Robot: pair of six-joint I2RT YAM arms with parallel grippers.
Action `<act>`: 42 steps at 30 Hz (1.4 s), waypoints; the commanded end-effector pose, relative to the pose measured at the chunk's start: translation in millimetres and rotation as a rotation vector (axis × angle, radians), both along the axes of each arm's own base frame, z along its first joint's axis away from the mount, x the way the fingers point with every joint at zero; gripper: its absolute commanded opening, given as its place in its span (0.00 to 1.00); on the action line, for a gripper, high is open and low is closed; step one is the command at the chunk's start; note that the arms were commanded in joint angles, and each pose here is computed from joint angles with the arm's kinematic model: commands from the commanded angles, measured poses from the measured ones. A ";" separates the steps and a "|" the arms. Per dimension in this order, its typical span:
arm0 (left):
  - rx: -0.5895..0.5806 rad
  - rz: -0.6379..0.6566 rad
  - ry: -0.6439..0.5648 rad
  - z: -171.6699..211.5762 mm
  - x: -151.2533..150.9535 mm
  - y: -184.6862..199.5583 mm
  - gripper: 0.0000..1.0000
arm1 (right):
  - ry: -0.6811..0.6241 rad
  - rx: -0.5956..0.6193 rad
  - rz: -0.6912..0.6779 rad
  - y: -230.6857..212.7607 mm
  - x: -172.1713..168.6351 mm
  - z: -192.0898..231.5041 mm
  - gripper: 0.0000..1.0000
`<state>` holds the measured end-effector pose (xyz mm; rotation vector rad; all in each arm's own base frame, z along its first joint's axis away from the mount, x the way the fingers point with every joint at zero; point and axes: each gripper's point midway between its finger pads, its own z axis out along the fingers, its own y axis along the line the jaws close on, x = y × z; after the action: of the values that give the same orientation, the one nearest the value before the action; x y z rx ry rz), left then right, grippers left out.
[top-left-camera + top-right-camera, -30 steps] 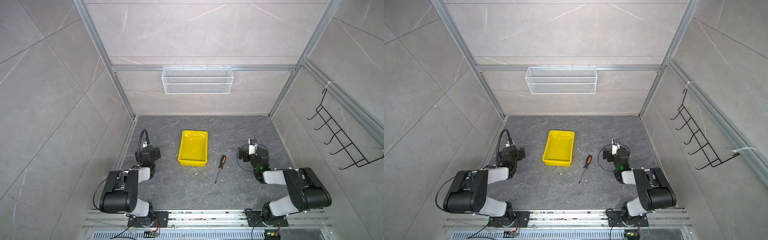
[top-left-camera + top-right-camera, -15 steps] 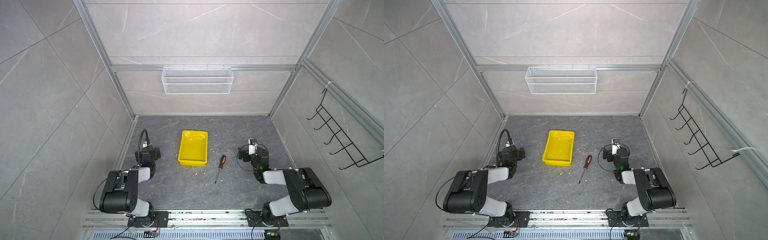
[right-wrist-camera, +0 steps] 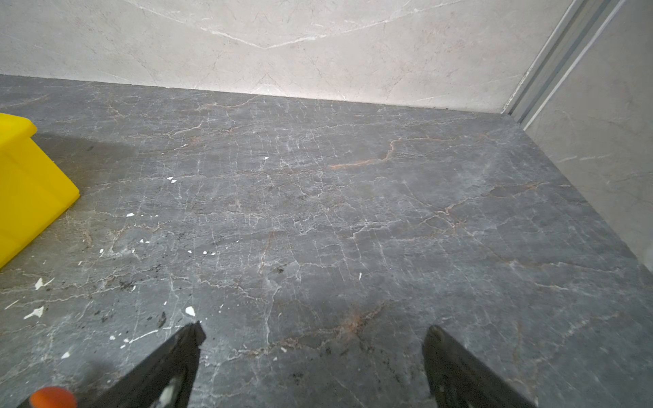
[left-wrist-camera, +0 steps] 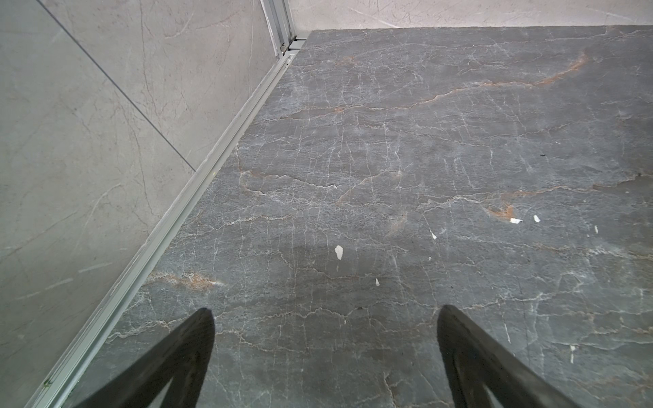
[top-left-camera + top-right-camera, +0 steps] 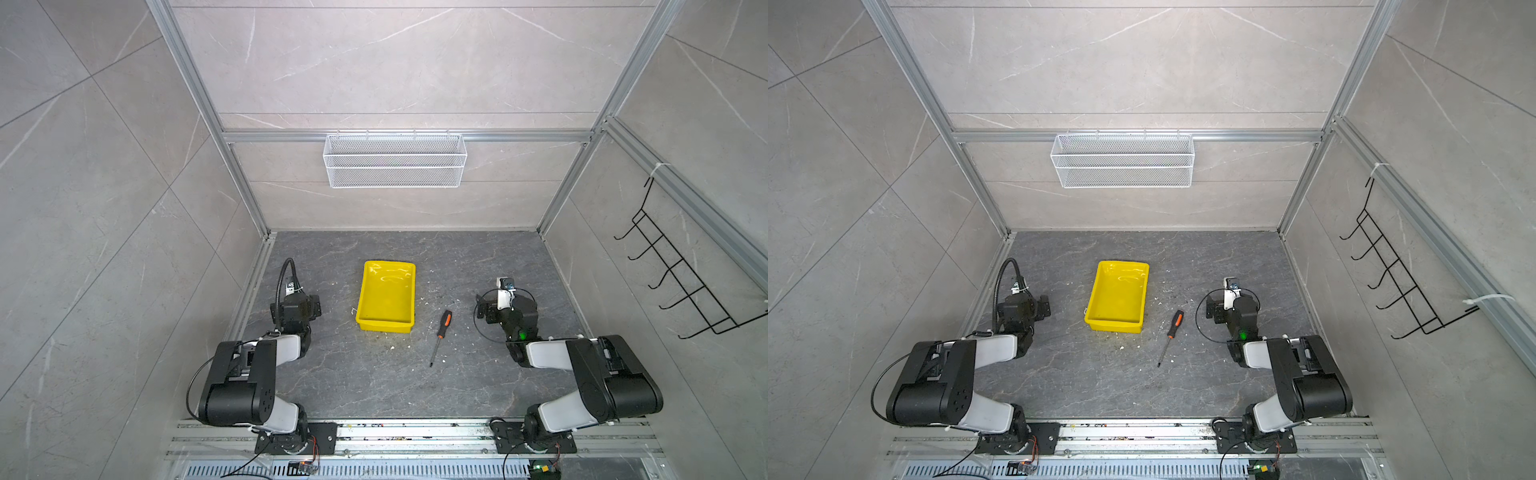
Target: Put the screwdriver in the bin
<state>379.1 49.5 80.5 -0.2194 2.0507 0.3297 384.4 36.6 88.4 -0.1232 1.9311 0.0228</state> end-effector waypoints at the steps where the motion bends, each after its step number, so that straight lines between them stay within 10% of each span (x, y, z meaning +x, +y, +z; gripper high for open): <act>1: -0.018 0.005 -0.064 15.5 8.3 0.5 1.00 | -0.005 0.009 -0.018 -1.6 5.1 3.4 0.99; 17: -0.010 0.007 -0.070 17.5 8.0 1.1 1.00 | -0.027 0.002 -0.009 -0.3 0.4 6.2 1.00; 25: -0.020 -0.030 0.310 20.0 16.8 -11.6 1.00 | -0.139 -0.007 -0.094 -10.9 -22.2 39.2 1.00; 30: 0.008 -0.067 0.234 39.5 16.6 -26.5 1.00 | 0.032 0.018 -0.171 -19.1 -28.2 52.6 0.99; 36: -0.093 -0.353 0.077 68.7 -1.7 -74.4 1.00 | -0.056 0.147 -0.144 -12.3 -48.8 150.3 0.99; 40: -0.164 -0.522 -0.033 94.2 -20.7 -103.8 1.00 | 0.194 0.332 -0.614 -64.1 -86.8 138.8 1.00; 42: -0.194 -0.534 -0.073 102.1 -25.6 -107.6 1.00 | 0.313 0.270 -0.569 -55.9 -79.1 121.1 0.99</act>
<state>353.7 -34.9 152.4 0.1133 2.1084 -0.0657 336.8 -2.0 298.7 0.4286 1.8313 0.0771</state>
